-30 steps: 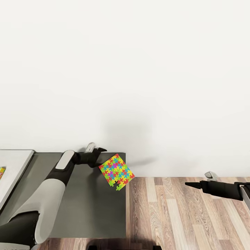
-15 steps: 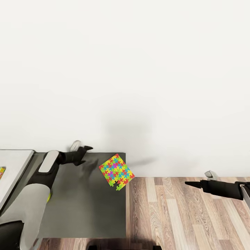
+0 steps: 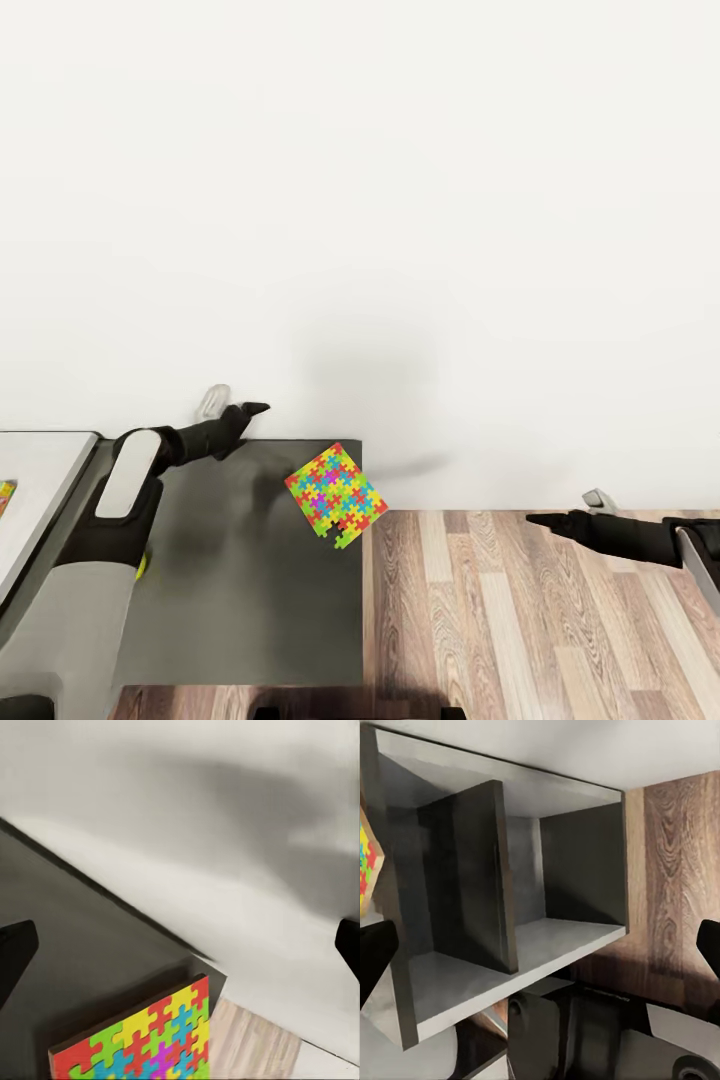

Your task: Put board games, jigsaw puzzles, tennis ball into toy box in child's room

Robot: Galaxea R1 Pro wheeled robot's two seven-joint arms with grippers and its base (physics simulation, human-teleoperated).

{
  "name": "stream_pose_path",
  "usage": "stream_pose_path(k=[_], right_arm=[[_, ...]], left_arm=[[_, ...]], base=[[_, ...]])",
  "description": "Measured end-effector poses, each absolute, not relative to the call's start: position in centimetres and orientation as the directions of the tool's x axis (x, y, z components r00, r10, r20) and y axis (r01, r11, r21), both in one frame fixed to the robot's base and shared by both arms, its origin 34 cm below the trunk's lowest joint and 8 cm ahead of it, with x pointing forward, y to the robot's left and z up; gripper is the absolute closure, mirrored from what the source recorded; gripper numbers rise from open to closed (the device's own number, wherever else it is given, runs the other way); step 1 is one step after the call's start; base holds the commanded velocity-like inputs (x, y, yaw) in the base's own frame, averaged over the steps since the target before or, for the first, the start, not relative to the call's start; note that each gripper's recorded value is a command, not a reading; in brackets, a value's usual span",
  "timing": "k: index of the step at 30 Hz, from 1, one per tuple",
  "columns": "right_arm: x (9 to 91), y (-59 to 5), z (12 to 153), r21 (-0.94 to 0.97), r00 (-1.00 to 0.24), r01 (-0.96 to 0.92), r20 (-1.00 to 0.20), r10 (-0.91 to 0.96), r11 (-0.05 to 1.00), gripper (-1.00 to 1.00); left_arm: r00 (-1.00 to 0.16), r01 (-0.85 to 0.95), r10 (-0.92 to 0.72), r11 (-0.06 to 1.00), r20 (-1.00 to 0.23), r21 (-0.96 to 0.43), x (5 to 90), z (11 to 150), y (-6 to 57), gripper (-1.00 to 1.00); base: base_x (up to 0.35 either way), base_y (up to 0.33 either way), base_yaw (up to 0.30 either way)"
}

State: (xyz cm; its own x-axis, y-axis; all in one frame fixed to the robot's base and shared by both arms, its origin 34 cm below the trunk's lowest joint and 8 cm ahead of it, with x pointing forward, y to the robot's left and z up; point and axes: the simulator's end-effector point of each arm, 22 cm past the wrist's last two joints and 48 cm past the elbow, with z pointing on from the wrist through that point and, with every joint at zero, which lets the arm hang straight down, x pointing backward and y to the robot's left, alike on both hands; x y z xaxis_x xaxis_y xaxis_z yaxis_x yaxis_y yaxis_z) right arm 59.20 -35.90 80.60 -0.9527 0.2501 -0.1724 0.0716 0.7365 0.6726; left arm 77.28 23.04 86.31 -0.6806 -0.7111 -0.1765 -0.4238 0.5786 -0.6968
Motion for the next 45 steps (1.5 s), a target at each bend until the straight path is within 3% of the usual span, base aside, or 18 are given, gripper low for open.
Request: stream_pose_path(k=[12, 26, 45], right_arm=[[59.9, -32.0, 79.3, 0.762, -0.946, 0.134, -0.092, 0.310, 0.634, -1.00], [60.6, -28.0, 81.1, 0.856, -0.946, 0.045, -0.129, 0.297, 0.515, -1.00], [60.8, -25.2, 82.4, 0.905, -0.944, -0.010, -0.149, 0.295, 0.424, -1.00]], left_arm=[[-0.750, -0.277, -0.622, 0.606, -0.226, -0.746, 75.7, 89.6, 15.4, -1.00], [-0.803, -0.158, -0.544, 0.589, -0.244, -0.793, 72.5, 92.4, 8.2, -1.00], [-0.819, -0.116, -0.526, 0.545, -0.230, -0.831, 70.1, 94.3, 4.8, -1.00]], base=[[0.000, 0.000, 0.000], [0.000, 0.000, 0.000], [0.000, 0.000, 0.000]])
